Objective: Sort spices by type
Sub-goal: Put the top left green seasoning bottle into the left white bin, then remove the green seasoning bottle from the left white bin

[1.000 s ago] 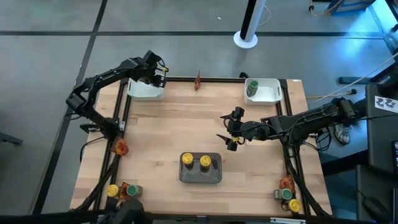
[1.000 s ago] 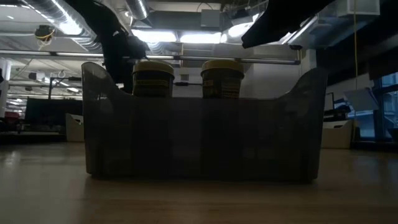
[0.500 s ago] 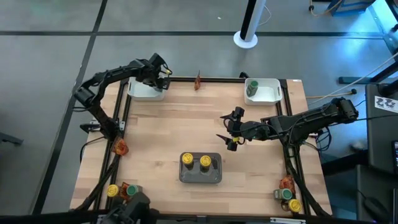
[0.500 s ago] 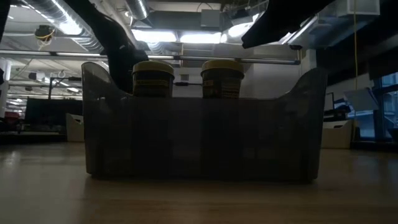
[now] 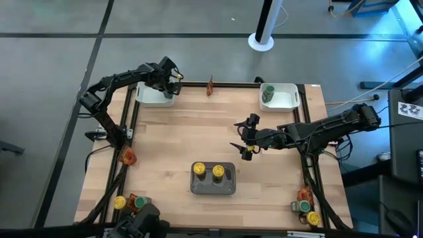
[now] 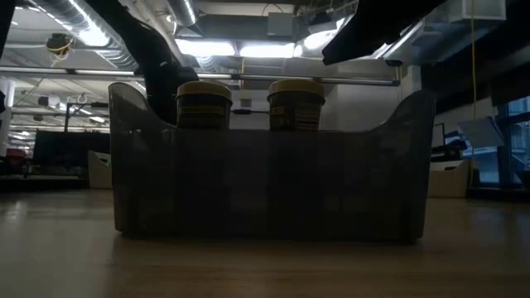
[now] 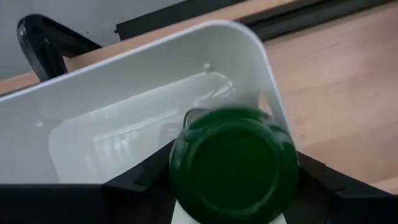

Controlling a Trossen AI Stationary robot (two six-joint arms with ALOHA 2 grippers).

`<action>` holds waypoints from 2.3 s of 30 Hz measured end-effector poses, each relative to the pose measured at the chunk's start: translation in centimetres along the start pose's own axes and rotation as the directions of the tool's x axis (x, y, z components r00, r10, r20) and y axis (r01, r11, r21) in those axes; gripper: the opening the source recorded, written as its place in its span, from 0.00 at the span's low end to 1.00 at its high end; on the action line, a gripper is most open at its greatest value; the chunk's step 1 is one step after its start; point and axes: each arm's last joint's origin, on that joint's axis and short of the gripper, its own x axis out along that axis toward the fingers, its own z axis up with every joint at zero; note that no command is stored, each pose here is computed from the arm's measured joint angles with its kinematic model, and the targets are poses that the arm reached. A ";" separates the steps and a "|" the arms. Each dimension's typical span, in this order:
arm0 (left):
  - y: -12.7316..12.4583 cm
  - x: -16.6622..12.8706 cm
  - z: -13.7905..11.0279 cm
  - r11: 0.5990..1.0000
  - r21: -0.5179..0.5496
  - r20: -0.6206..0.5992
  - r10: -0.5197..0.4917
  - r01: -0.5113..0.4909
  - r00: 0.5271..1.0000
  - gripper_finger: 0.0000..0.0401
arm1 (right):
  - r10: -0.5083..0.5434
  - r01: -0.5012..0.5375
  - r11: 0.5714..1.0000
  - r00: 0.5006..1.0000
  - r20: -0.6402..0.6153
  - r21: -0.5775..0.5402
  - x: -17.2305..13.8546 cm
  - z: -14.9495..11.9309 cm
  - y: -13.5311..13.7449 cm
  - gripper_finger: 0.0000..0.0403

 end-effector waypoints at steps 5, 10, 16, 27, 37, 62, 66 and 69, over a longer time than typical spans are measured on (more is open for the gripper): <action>-0.1 0.0 0.1 1.000 -0.008 0.011 -0.004 0.004 1.000 0.53 | 0.000 0.000 1.000 1.000 0.001 0.001 0.0 0.0 0.0 0.93; -0.1 0.0 0.1 1.000 -0.010 0.012 -0.005 0.005 1.000 0.53 | 0.000 0.000 1.000 1.000 0.001 0.001 0.0 0.0 0.0 0.93; 0.0 0.0 0.1 1.000 -0.013 0.016 0.012 -0.011 1.000 0.55 | 0.000 0.000 1.000 1.000 0.001 0.001 0.0 0.0 0.0 0.93; 0.0 -0.7 -0.1 1.000 0.015 0.020 0.015 -0.015 1.000 0.63 | 0.001 -0.001 1.000 1.000 0.001 0.001 0.0 0.0 0.0 0.93; 0.3 -4.4 -1.4 0.997 0.082 0.030 0.001 -0.003 1.000 0.63 | 0.001 -0.001 1.000 1.000 0.001 0.001 0.0 0.0 0.0 0.93; -5.3 -16.9 -11.2 0.812 0.532 0.145 -0.364 0.238 0.920 0.63 | 0.001 -0.001 1.000 1.000 0.005 0.003 0.0 0.1 0.0 0.93; -6.7 -17.6 -13.5 0.747 0.606 0.078 -0.400 0.275 0.913 0.63 | 0.001 -0.001 1.000 1.000 0.005 0.003 0.0 0.1 0.0 0.93; -7.5 -18.3 -15.1 0.694 0.653 0.042 -0.433 0.304 0.900 0.63 | 0.001 -0.001 1.000 1.000 0.005 0.003 0.0 0.1 0.0 0.93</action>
